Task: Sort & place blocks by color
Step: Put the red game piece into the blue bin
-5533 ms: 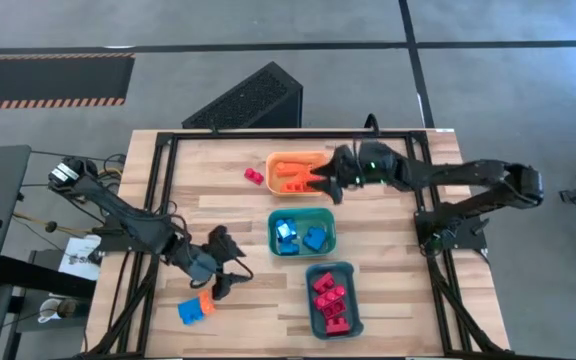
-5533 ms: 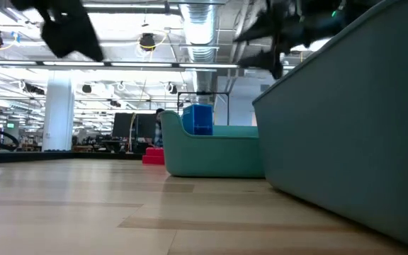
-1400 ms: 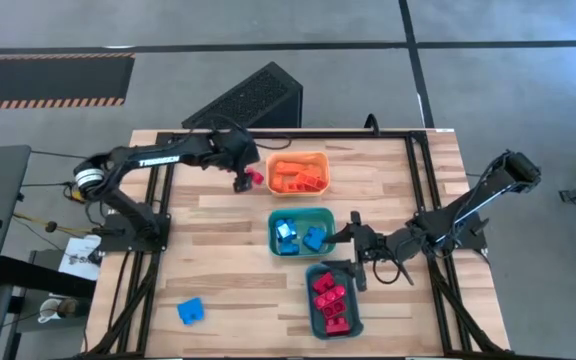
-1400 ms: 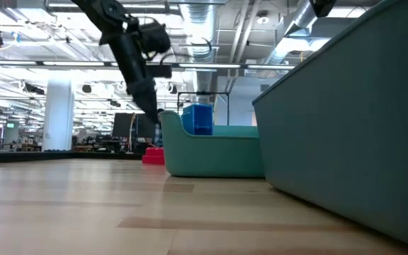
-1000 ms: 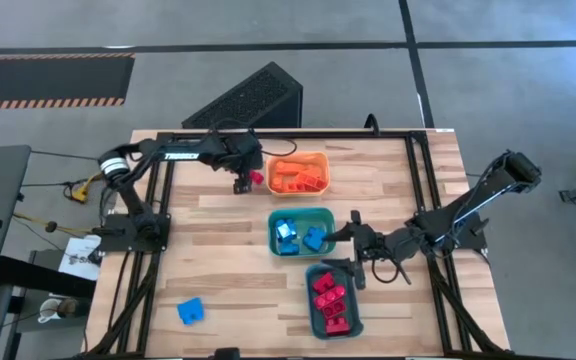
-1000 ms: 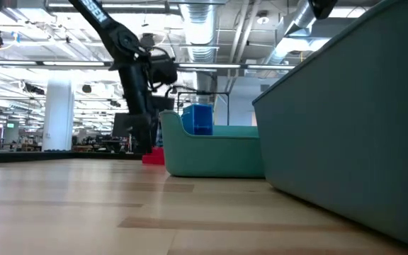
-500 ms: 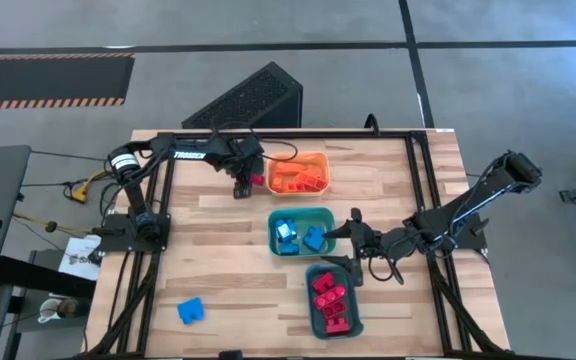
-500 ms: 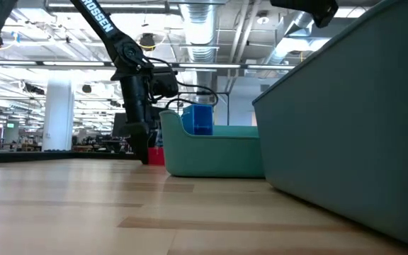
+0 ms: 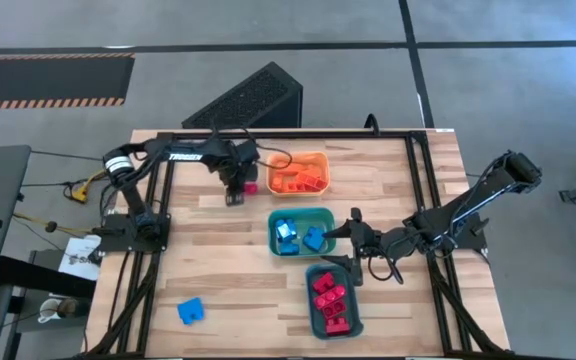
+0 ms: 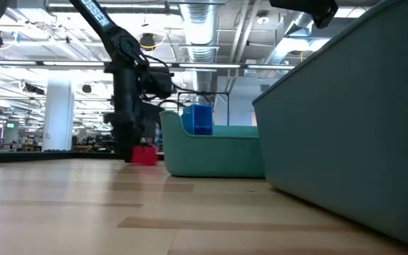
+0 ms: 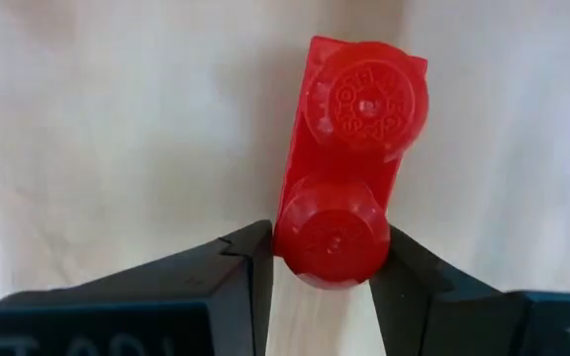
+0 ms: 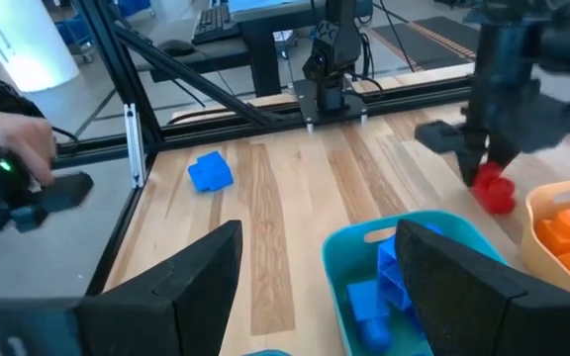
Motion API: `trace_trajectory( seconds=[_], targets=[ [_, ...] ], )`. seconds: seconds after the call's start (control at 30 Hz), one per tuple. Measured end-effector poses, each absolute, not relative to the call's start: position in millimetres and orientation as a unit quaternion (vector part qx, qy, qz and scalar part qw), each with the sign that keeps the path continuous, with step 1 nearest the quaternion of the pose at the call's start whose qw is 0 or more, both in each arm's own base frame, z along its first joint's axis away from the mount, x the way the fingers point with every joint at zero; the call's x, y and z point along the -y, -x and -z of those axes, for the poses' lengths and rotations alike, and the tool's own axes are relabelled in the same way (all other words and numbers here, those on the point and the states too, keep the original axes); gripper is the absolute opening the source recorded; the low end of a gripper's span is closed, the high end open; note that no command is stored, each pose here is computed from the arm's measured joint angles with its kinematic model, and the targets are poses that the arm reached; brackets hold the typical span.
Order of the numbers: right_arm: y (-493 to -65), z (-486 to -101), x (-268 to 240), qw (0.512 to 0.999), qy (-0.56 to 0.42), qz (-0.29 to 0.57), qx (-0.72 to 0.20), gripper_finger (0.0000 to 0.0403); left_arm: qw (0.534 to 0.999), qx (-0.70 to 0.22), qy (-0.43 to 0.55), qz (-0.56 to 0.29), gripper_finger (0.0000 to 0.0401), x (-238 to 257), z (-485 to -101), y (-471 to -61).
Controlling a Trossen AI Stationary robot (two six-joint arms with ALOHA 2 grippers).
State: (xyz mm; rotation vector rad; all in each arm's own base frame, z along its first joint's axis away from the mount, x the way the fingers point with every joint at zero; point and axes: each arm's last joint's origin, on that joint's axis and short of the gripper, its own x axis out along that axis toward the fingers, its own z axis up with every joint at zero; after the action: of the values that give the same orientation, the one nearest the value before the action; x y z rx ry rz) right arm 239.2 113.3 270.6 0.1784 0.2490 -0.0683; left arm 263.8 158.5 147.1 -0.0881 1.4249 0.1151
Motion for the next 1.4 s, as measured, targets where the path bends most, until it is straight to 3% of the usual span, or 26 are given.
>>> trace_trajectory(
  seconds=[0.27,0.43,0.57,0.73,0.93,1.23,1.4],
  targets=[
    [-239.0,-270.1,-113.3,0.987,-0.094,0.035,-0.126,0.0286,0.818,-0.568,0.015,-0.09,0.0097,-125.4,-217.5,-247.6],
    [-240.4,-269.7,-110.3,0.985,-0.106,0.058,-0.121,0.0286,0.888,-0.451,0.006,-0.088,0.0097,-79.8,-255.5,-239.7],
    [-249.5,-261.2,-111.3,0.987,-0.061,0.082,-0.12,0.0286,0.945,-0.325,0.013,-0.034,0.0097,-31.1,-276.0,-246.1],
    [-271.7,-249.8,-117.3,0.994,-0.012,0.077,-0.083,0.0286,0.975,-0.222,0.023,0.021,0.0097,23.4,-284.5,-259.0],
    [-289.9,-244.9,-120.7,0.997,0.006,0.081,-0.016,0.0286,0.98,-0.191,0.029,0.041,0.0097,65.7,-273.2,-276.0],
    [-311.5,-244.7,-128.9,0.999,0.0,0.043,0.008,0.0286,0.981,-0.179,0.068,0.036,0.0097,82.3,-241.8,-307.6],
    [-322.9,-238.9,-131.6,0.998,0.001,0.049,-0.03,0.0286,0.983,-0.156,0.078,0.059,0.0097,84.1,-235.9,-317.6]
  ],
)
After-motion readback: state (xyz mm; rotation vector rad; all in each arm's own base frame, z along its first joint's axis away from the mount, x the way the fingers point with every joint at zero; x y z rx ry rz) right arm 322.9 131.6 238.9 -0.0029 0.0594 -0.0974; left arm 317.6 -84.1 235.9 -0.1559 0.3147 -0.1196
